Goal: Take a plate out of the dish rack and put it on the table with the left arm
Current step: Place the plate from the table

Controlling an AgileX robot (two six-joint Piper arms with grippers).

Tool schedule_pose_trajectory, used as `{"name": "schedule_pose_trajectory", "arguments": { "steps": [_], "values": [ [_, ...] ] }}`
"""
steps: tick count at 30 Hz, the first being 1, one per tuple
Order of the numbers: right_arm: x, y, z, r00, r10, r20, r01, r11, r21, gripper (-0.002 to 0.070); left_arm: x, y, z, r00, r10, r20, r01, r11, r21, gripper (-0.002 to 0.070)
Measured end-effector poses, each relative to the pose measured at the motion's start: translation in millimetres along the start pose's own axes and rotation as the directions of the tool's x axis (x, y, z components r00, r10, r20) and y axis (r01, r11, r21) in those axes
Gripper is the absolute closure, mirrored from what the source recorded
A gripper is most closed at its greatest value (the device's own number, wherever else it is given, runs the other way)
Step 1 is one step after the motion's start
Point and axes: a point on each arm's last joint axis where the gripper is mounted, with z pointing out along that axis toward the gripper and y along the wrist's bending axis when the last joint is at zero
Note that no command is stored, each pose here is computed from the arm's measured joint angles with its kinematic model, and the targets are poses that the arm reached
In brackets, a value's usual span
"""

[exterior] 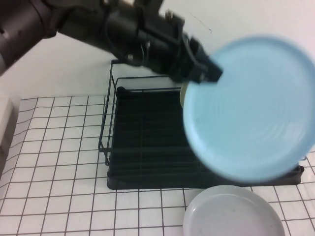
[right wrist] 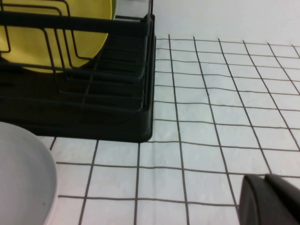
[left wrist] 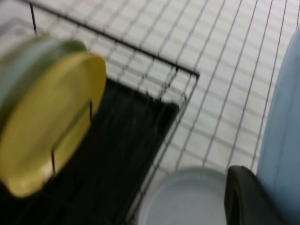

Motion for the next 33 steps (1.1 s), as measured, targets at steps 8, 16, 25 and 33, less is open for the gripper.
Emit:
{"name": "schedule_pose_trajectory", "arguments": {
  "steps": [8, 16, 25, 33],
  "values": [
    [0, 0, 0, 1.0, 0.0, 0.0, 0.0, 1.0, 0.0, 0.0678, 34, -36.6, 40, 0.911, -0.079, -0.404, 0.076, 0.997, -0.024, 0.0603],
    [0, 0, 0, 1.0, 0.0, 0.0, 0.0, 1.0, 0.0, 0.0678, 59, -29.0, 94, 0.831, -0.14, -0.539, 0.152, 0.988, -0.023, 0.0603],
    [0, 0, 0, 1.0, 0.0, 0.0, 0.0, 1.0, 0.0, 0.0678, 85, -2.4, 142, 0.795, -0.2, -0.572, 0.201, 0.978, -0.063, 0.0603],
    [0, 0, 0, 1.0, 0.0, 0.0, 0.0, 1.0, 0.0, 0.0678, 94, 12.5, 155, 0.783, -0.245, -0.571, 0.246, 0.966, -0.078, 0.0603]
  ]
}}
